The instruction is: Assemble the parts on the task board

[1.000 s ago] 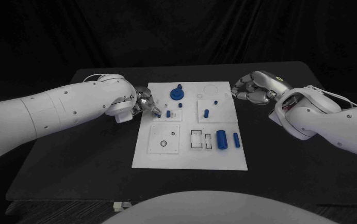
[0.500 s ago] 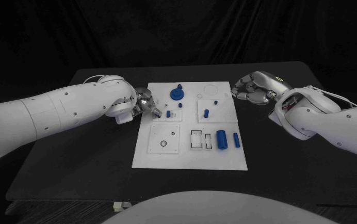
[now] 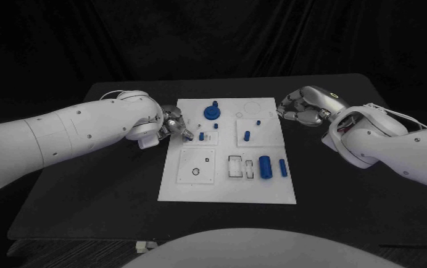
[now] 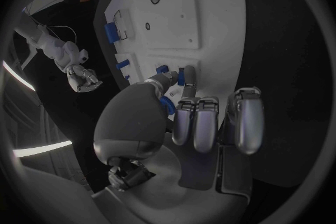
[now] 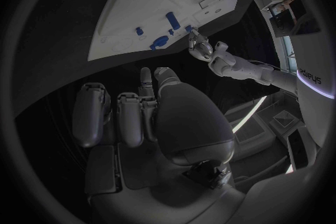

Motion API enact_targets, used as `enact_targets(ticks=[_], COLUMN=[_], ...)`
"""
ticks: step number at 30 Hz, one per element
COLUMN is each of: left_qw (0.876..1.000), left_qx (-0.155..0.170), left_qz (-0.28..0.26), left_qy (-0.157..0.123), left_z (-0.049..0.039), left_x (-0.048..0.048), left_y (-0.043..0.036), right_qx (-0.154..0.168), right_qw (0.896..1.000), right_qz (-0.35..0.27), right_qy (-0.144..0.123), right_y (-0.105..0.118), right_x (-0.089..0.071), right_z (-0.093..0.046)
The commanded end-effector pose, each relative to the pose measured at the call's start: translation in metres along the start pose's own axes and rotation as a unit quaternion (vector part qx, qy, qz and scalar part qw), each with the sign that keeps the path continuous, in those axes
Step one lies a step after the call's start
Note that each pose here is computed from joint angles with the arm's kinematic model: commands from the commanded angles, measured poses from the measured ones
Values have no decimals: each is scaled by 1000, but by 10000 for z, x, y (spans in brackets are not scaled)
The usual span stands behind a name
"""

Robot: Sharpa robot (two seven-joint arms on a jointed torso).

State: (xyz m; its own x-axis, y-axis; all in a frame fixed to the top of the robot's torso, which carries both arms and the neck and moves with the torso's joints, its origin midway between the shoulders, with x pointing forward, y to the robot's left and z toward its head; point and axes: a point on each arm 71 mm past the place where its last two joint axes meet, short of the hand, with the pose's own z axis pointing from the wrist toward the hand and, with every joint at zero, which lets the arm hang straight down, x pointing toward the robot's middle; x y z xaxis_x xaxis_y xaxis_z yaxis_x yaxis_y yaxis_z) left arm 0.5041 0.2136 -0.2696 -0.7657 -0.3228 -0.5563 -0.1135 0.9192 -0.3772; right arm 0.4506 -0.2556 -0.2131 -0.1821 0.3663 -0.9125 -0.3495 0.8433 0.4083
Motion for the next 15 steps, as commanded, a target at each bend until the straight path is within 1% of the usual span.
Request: enact_targets(ticks=[1, 6, 10, 15], left_qw=[1000, 999, 998, 997], left_qx=[10, 38, 53, 60], left_qz=[-3, -11, -16, -19], left_qy=[0, -21, -34, -41], left_z=[7, -8, -18, -36], left_x=[40, 15, -4, -21], left_y=[13, -13, -24, -24], right_qx=[8, 9, 10, 11], right_qw=[1000, 1000, 1000, 1000], right_qz=[0, 0, 0, 0], right_qy=[4, 4, 4, 4], right_y=[-14, -18, -22, -30], right_x=[16, 17, 15, 12], right_z=[-3, -4, -8, -13])
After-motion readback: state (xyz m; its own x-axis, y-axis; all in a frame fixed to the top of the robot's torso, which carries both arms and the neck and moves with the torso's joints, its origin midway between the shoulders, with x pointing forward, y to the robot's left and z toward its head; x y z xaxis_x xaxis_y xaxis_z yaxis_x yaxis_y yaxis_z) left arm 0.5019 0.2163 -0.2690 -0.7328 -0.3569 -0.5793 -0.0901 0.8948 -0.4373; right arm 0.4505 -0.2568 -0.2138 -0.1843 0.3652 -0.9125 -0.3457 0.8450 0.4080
